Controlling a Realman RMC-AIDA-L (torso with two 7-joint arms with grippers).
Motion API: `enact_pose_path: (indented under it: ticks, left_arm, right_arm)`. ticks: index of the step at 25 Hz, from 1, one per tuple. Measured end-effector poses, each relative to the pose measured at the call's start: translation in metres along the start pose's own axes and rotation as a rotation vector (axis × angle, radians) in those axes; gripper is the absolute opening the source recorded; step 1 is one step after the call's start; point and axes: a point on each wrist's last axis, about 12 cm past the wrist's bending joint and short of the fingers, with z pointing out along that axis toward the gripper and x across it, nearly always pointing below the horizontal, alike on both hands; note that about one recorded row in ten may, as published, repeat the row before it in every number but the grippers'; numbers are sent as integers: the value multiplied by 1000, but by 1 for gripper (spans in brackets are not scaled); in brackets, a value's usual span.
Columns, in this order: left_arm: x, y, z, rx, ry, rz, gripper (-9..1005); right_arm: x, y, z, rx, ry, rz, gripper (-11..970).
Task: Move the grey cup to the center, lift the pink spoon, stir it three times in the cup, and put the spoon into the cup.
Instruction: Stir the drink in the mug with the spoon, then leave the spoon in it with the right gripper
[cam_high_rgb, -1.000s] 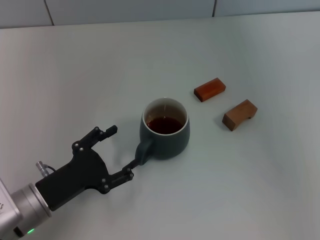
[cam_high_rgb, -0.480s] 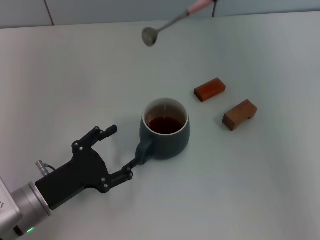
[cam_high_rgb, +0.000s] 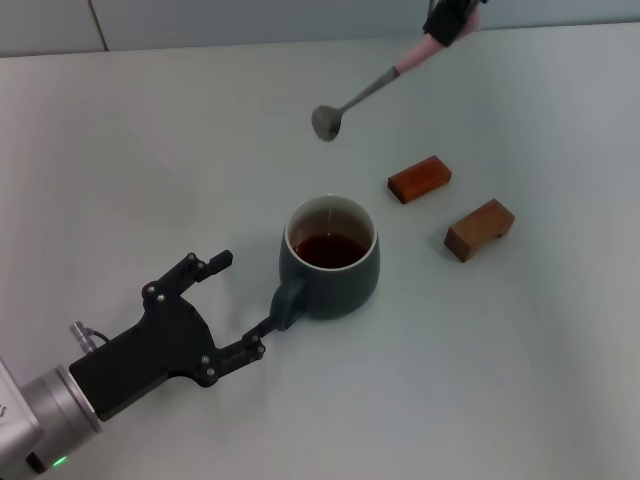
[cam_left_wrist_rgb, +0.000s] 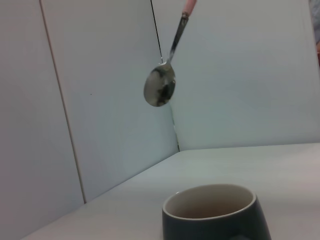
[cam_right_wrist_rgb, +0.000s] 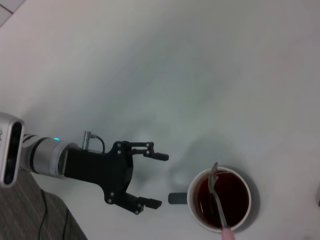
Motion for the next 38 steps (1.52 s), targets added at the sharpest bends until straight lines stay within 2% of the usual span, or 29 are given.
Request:
enact_pose_path:
  ticks: [21, 38]
  left_arm:
    - [-1, 2, 1, 2, -4, 5, 837]
    - [-2, 1, 2, 1, -11, 12, 837]
  right_arm:
    - [4, 7, 2, 2, 84, 19, 120]
    - [-1, -6, 48, 25, 160, -8, 120]
